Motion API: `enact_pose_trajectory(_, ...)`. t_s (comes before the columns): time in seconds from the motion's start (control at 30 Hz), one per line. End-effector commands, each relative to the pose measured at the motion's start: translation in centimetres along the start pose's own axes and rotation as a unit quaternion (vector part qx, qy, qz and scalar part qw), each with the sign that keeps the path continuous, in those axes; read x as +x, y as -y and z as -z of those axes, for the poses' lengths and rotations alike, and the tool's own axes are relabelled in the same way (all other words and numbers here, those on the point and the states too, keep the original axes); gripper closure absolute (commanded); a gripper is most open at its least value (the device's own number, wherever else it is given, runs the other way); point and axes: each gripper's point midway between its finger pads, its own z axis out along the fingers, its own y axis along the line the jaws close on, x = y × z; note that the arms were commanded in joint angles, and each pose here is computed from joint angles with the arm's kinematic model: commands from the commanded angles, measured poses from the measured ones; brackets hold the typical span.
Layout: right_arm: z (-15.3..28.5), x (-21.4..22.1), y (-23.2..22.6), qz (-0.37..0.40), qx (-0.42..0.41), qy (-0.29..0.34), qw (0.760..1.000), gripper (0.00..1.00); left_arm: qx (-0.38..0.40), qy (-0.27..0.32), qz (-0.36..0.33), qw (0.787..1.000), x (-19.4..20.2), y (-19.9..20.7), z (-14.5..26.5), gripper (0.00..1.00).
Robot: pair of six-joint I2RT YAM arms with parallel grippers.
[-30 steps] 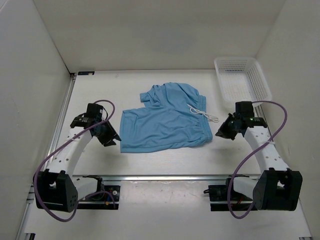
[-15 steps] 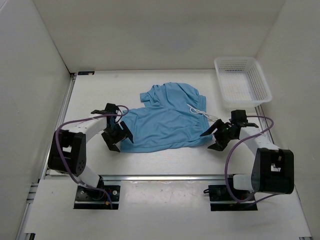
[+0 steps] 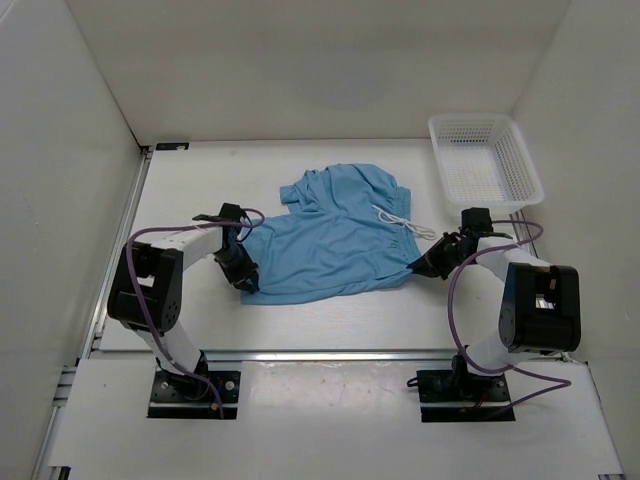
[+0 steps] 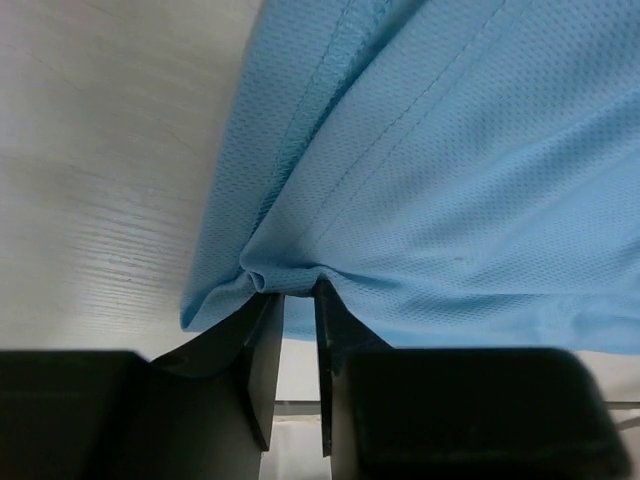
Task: Fold and stack the shorts
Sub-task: Flatten the shorts out
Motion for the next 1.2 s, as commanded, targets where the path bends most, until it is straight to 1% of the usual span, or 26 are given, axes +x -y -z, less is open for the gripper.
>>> enact_pose_trajectory(0.0,0.6,-1.4,-1.6,0.023,-0.017,0.021,0.999,0.86,0.005,0.025,-0.006,1.0,-1.4,0.8,0.5,0.69)
enact_pose_trajectory(0.07,0.7,-1.5,-1.6,0.028,-0.013,0.024,0.999,0.93,0.008,0.028,-0.006,1.0,-1.6,1.1,0.7,0.67)
enact_pose_trajectory(0.1,0.7,-1.4,-1.4,0.026,-0.01,0.021,0.999,0.93,0.008,0.028,-0.006,1.0,-1.6,1.1,0.7,0.68)
enact_pose_trajectory(0.13,0.7,-1.5,-1.3,0.03,-0.007,0.024,0.999,0.93,0.008,0.028,-0.006,1.0,-1.6,1.1,0.7,0.72)
enact_pose_trajectory(0.2,0.7,-1.3,-1.2,0.028,-0.004,0.021,0.999,0.95,0.005,0.032,-0.01,0.999,-1.7,0.9,0.7,0.88)
enact_pose_trajectory(0.23,0.7,-1.3,-1.2,0.028,-0.004,0.021,0.999,0.96,0.005,0.032,-0.011,0.999,-1.7,0.9,0.7,0.9)
enact_pose_trajectory(0.3,1.0,-1.5,-1.4,0.036,-0.004,0.028,0.999,1.0,0.01,0.038,-0.017,0.999,-1.8,1.1,1.6,0.9)
enact_pose_trajectory(0.4,1.7,-2.5,-2.3,0.045,-0.002,0.042,0.998,1.0,0.008,0.074,-0.023,0.997,-2.6,1.1,4.3,0.9)
enact_pose_trajectory(0.53,3.5,-4.7,-5.6,0.069,-0.019,0.076,0.995,1.0,0.025,0.126,-0.019,0.992,-6.2,1.9,9.0,0.9)
enact_pose_trajectory(0.57,3.5,-5.4,-6.3,0.07,-0.019,0.077,0.994,1.0,0.04,0.166,-0.017,0.985,-9.0,2.9,11.8,0.9)
enact_pose_trajectory(0.63,5.5,-7.9,-11.7,0.096,-0.062,0.105,0.988,1.0,0.046,0.184,-0.015,0.982,-12.0,4.1,14.1,0.9)
enact_pose_trajectory(0.67,4.7,-8.7,-13.0,0.098,-0.057,0.095,0.989,1.0,0.07,0.237,-0.018,0.969,-14.9,5.6,19.3,0.9)
enact_pose_trajectory(0.7,7.8,-10.3,-18.9,0.143,-0.1,0.131,0.976,1.0,0.077,0.263,-0.02,0.961,-16.4,6.3,21.8,0.9)
enact_pose_trajectory(0.73,7.6,-10.7,-20.0,0.15,-0.093,0.115,0.978,1.0,0.085,0.28,-0.025,0.956,-17.9,7.2,23.6,0.9)
enact_pose_trajectory(0.77,8.9,-11.0,-22.3,0.164,-0.109,0.126,0.972,1.0,0.13,0.342,-0.021,0.931,-19.4,8.4,30.1,0.9)
enact_pose_trajectory(0.8,12.6,-11.3,-26.9,0.204,-0.153,0.164,0.953,1.0,0.153,0.372,-0.02,0.915,-20.1,9.0,32.9,0.9)
enact_pose_trajectory(0.83,14.2,-11.5,-28.5,0.216,-0.17,0.181,0.944,1.0,0.172,0.395,-0.02,0.902,-20.4,9.3,35.4,0.9)
enact_pose_trajectory(0.87,15.7,-10.8,-30.2,0.239,-0.191,0.189,0.933,1.0,0.202,0.439,-0.018,0.875,-20.6,9.3,39.7,0.9)
enact_pose_trajectory(0.93,19.3,-10.1,-32.6,0.276,-0.226,0.221,0.908,1.0,0.217,0.459,-0.018,0.861,-20.0,8.9,41.9,0.9)
enact_pose_trajectory(0.97,19.9,-9.3,-33.1,0.3,-0.232,0.227,0.897,1.0,0.237,0.485,-0.018,0.841,-18.3,8.5,44.8,0.9)
enact_pose_trajectory(1.0,20.1,-8.8,-33.1,0.31,-0.229,0.231,0.893,1.0,0.224,0.473,-0.013,0.852,-18.1,7.9,43.2,0.9)
enact_pose_trajectory(1.03,20.0,-8.1,-31.9,0.314,-0.218,0.23,0.895,1.0,0.233,0.486,-0.015,0.842,-17.8,7.8,43.8,0.9)
enact_pose_trajectory(1.07,19.2,-6.9,-31.1,0.332,-0.205,0.225,0.893,1.0,0.248,0.501,-0.022,0.829,-15.1,7.0,45.4,0.9)
enact_pose_trajectory(1.1,18.5,-7.1,-29.9,0.328,-0.183,0.238,0.896,1.0,0.226,0.464,-0.022,0.857,-14.7,6.6,41.2,0.9)
enact_pose_trajectory(1.13,16.7,-5.9,-27.0,0.318,-0.159,0.219,0.908,1.0,0.219,0.45,-0.017,0.865,-13.8,5.8,39.6,0.9)
enact_pose_trajectory(1.17,16.0,-5.6,-26.0,0.319,-0.161,0.221,0.907,1.0,0.23,0.459,-0.02,0.858,-12.0,4.9,39.8,0.9)
